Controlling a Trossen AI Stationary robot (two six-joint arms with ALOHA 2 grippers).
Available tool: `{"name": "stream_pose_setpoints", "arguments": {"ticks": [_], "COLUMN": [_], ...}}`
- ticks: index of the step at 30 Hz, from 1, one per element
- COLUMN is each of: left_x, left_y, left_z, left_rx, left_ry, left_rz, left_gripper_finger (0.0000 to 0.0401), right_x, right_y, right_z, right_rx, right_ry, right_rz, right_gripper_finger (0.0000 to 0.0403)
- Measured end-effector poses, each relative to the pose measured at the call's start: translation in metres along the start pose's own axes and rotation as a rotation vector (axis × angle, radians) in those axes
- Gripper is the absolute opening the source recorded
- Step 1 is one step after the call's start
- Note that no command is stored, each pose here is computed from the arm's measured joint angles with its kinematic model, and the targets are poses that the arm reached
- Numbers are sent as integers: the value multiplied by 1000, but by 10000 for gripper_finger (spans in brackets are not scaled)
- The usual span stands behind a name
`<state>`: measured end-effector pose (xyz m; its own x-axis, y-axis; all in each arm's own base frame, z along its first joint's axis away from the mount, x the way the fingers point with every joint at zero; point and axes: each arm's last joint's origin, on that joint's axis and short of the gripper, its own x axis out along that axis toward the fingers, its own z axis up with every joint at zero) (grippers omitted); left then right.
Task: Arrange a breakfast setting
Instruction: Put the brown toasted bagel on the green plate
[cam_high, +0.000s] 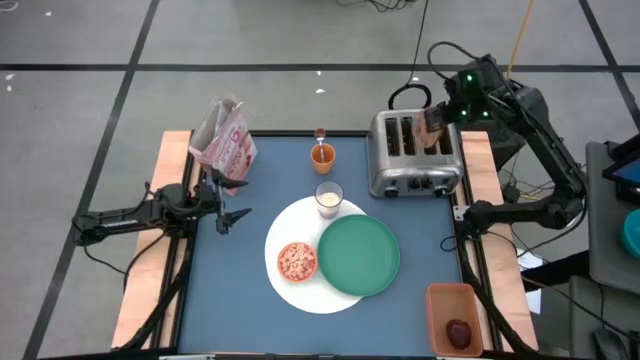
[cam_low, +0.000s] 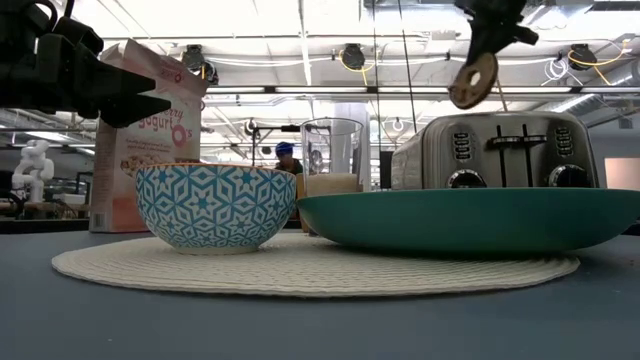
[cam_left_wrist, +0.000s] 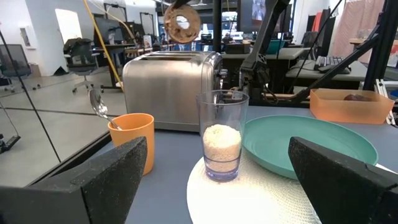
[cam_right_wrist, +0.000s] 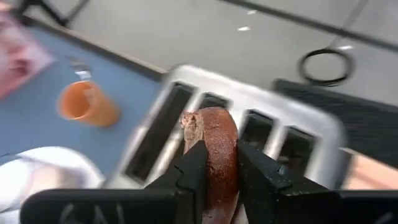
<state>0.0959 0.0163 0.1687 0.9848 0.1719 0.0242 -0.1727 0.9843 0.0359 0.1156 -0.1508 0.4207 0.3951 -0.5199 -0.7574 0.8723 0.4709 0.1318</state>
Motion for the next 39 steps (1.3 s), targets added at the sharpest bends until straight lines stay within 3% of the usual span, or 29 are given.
{"name": "stream_pose_setpoints", "arguments": {"ticks": [11,29,39], "left_x": [0,0,0], "left_y": [0,0,0], "left_z": [0,0,0], "left_rx": [4,2,-23], "left_ry": [0,0,0], "left_rz": [0,0,0], "left_gripper_finger": [392,392,392], "right_x": [-3,-16,4], "right_y": [36,115,184], "right_z": [-7,-32,-60], "right_rx": [-17,-203,-392], "right_ry": [74,112,201], "right_rz": [339,627,725], "right_gripper_finger": [70,70,70]}}
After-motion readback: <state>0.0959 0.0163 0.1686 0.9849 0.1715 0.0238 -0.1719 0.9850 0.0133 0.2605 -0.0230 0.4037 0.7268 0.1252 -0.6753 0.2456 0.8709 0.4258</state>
